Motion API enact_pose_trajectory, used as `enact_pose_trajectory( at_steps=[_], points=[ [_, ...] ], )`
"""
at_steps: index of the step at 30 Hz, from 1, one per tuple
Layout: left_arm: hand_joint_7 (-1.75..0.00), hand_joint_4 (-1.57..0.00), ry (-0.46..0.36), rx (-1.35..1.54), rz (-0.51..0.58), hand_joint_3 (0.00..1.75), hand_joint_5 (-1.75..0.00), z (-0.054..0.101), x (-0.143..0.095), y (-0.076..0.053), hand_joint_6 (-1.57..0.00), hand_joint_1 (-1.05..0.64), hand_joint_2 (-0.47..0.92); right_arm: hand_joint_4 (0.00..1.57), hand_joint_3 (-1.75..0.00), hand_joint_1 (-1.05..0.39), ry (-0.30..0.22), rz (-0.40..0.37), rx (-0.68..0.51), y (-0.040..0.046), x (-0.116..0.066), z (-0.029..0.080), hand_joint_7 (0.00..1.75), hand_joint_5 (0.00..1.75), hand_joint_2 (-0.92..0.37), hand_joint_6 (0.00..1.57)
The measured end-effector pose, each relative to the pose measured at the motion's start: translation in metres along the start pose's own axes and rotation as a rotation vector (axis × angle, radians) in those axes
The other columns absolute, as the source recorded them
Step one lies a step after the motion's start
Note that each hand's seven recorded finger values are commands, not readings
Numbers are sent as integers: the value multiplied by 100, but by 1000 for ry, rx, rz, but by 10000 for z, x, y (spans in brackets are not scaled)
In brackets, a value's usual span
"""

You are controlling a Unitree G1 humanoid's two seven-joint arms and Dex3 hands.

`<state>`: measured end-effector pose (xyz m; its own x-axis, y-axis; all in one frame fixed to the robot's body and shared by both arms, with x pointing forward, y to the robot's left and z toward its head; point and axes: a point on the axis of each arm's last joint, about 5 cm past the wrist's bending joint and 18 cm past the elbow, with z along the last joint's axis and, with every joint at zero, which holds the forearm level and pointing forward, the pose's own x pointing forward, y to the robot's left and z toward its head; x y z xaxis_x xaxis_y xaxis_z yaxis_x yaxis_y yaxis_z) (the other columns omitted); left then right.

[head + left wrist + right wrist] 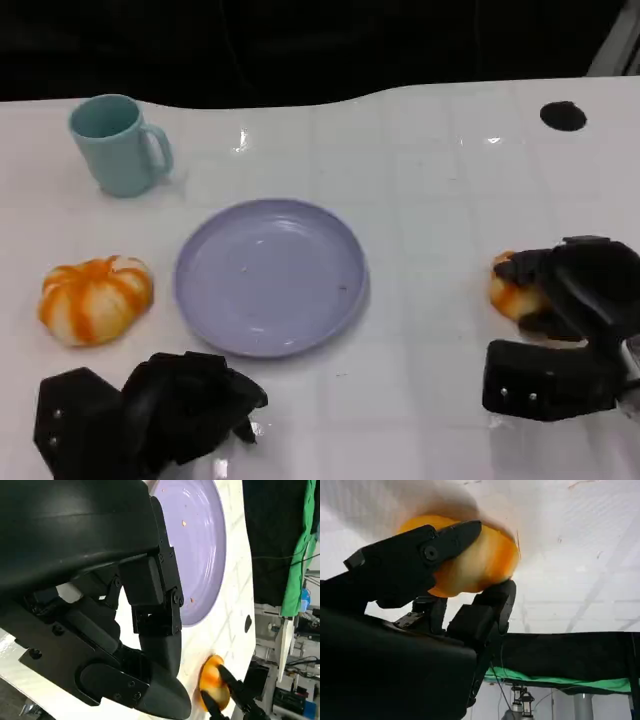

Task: Grasp the bread from the table and place it into the plate.

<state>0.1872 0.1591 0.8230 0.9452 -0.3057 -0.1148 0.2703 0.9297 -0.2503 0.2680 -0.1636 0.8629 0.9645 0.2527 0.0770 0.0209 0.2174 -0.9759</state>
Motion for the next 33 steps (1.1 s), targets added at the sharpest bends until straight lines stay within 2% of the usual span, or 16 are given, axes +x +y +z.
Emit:
enact_pose_trajectory(
  at_steps=[1, 2, 3, 5, 12, 18, 20, 22, 24, 27, 33],
  points=[
    [-42, -89, 0, 0, 0, 27, -151, 0, 0, 0, -151, -105, 63, 93, -2, -5, -12, -11, -3, 12, 1, 1, 70, 174, -87, 120],
    [-42, -89, 0, 0, 0, 27, -151, 1, 0, 0, -151, -105, 63, 93, -3, -5, -21, -21, -3, 20, 2, -2, 112, 174, -87, 100],
    [-42, -90, 0, 0, 0, 27, -151, 1, 0, -1, -151, -105, 63, 92, -3, -6, -26, -31, -3, 26, 5, -8, 141, 175, -86, 86],
    [-42, -90, 0, 0, 0, 27, -151, 1, -1, -1, -151, -105, 63, 90, -4, -8, -30, -54, -9, 36, 10, -22, 156, 175, -86, 78],
    [-42, -90, -1, 1, 0, 27, -152, 1, -2, 0, -151, -105, 63, 95, -7, -11, -66, -143, -18, 95, -18, -43, 167, 175, -86, 78],
    [-42, -90, 0, 1, -1, 27, -151, 1, -2, -1, -151, -105, 63, 95, -16, -12, -89, -188, -19, 60, 27, -31, 157, 175, -82, 84],
    [-42, -89, -1, 2, -1, 27, -151, 1, -2, -1, -151, -104, 63, 97, -63, -11, -101, -204, -18, 62, 26, -25, 157, 175, -56, 85],
    [-41, -89, -3, 4, -1, 27, -151, 0, -5, -2, -151, -104, 62, 99, -94, -8, -113, -224, -12, 63, 26, -17, 160, 175, -39, 86],
    [-42, -89, -3, 5, -1, 27, -151, -1, -5, -2, -151, -104, 63, 99, -105, -5, -128, -237, 1, 59, 29, -5, 163, 175, -36, 84],
    [-42, -90, -3, 5, -2, 27, -151, -2, -6, -4, -151, -105, 63, 99, -112, -4, -156, -261, 36, 22, 54, 39, 167, 175, -32, 83],
    [-42, -90, -3, 5, -3, 26, -151, -2, -5, -6, -151, -105, 63, 101, -119, -5, -219, -305, 81, -70, 112, 151, 170, 175, -28, 83]
  ],
)
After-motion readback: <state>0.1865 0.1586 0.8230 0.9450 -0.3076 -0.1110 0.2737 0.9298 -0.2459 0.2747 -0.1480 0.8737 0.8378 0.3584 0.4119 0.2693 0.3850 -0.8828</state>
